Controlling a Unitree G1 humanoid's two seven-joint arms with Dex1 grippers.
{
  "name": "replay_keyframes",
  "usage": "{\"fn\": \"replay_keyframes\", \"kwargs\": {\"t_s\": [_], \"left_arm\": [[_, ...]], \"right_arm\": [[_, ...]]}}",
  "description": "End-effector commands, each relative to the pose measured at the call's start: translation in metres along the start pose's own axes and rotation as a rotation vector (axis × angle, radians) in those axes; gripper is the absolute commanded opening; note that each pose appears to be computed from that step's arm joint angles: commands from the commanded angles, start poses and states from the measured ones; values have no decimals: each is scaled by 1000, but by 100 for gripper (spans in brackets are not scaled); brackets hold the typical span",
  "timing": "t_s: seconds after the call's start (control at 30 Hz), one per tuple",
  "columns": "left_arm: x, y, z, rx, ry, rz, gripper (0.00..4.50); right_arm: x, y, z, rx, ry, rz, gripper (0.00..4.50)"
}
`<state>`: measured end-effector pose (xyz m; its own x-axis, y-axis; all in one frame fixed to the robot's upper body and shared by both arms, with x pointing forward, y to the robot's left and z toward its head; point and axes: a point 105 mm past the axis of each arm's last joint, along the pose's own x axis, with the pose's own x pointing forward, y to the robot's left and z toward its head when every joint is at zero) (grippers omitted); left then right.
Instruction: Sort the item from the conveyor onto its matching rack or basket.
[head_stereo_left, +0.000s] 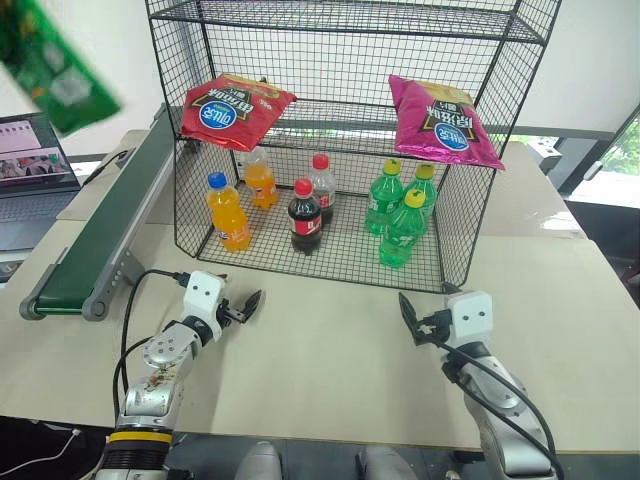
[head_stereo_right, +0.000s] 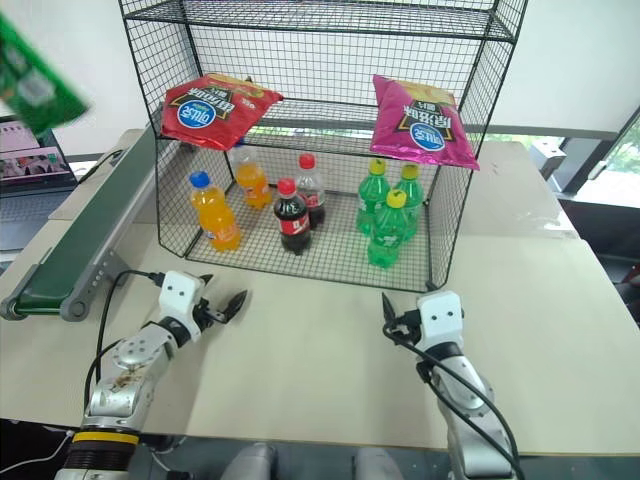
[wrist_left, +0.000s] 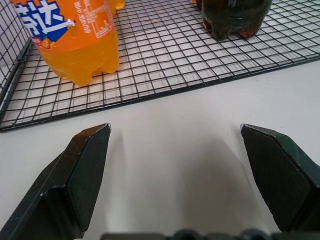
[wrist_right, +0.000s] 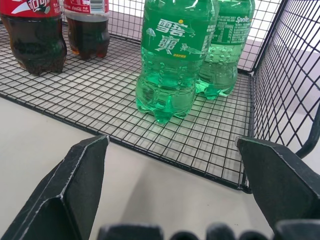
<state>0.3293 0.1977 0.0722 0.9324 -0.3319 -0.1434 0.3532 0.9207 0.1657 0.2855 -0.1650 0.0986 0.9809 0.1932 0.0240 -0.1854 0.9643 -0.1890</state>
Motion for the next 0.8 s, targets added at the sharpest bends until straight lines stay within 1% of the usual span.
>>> {"fn": "replay_keyframes", "kwargs": {"t_s": [0.03, 0.6, 0.8], "left_arm": [[-2, 8, 13, 26, -45, 27, 441], [-7, 10, 10, 27, -42, 37, 441], [-19, 13, 7, -15, -17, 36, 441]], "right_arm": [[2, -1, 14, -13, -51, 0, 450], [1, 0, 15, -13, -50, 15, 450], [6, 8, 22, -8, -67, 81, 450]]}}
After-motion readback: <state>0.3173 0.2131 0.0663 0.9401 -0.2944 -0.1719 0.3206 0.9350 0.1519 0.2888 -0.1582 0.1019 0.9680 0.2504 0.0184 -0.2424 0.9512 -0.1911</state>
